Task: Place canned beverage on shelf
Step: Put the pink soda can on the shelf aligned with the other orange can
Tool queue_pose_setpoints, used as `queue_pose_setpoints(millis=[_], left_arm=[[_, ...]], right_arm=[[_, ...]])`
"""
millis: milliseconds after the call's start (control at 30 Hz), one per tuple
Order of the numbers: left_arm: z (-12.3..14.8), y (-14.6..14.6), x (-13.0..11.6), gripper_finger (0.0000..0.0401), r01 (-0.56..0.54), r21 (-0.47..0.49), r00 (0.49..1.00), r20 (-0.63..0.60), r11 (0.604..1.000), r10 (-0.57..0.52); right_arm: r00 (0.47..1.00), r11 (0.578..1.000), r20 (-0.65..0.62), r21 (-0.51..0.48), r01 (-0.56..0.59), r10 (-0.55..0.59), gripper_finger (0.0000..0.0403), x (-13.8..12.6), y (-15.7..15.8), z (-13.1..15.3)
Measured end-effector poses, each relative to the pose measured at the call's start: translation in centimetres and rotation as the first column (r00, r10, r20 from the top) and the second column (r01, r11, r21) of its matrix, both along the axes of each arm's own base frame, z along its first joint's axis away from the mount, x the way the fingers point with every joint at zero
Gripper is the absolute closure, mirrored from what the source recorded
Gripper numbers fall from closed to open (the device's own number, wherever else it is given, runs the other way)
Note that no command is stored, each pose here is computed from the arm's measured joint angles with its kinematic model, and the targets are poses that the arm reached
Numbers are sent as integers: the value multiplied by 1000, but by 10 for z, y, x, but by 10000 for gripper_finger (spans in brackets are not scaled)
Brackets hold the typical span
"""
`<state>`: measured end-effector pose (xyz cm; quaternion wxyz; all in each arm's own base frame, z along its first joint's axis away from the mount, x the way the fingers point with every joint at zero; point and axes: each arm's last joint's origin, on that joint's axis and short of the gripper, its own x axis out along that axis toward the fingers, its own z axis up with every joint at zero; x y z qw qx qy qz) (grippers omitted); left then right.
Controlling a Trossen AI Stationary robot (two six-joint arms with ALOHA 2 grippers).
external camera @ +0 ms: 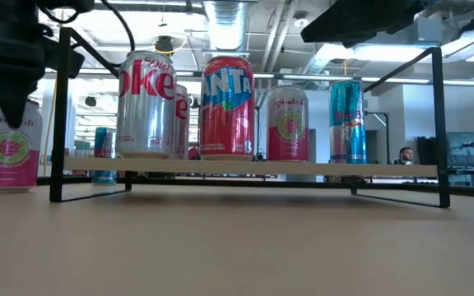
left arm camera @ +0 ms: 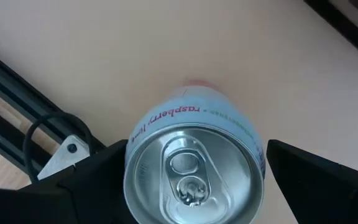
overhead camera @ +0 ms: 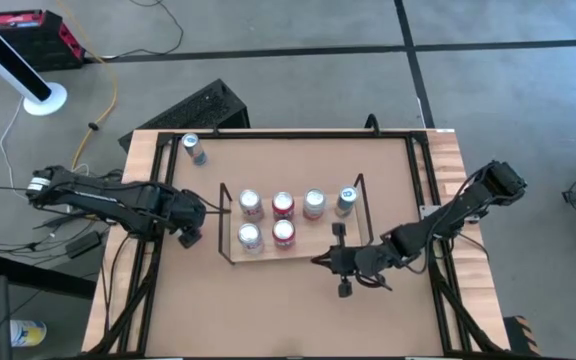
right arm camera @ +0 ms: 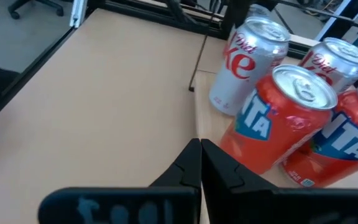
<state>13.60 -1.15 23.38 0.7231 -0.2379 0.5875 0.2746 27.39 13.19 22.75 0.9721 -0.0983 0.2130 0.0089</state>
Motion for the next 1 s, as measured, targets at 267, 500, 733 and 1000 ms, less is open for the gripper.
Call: queue_pose_setpoints(millis=[267, 500, 733, 1000], left_arm=[[1, 0, -1, 40, 14, -9, 1000, -7, 1000, -14], [27, 1, 0, 40, 7, 28, 1000, 30, 1000, -8], [21, 1, 0, 40, 0, 23, 1000, 11, 1000, 0], [14, 1, -2, 40, -9, 19, 1000, -12, 1000, 10]], right_arm=[[1000, 1000, 1, 1, 2, -2, 376, 0, 0, 0], [1000, 1000, 2, 2, 2, -2, 376, 0, 0, 0], [1000, 1000, -4, 1, 3, -3, 376, 0, 0, 0], [1000, 1000, -4, 8, 6, -6, 376, 0, 0, 0]])
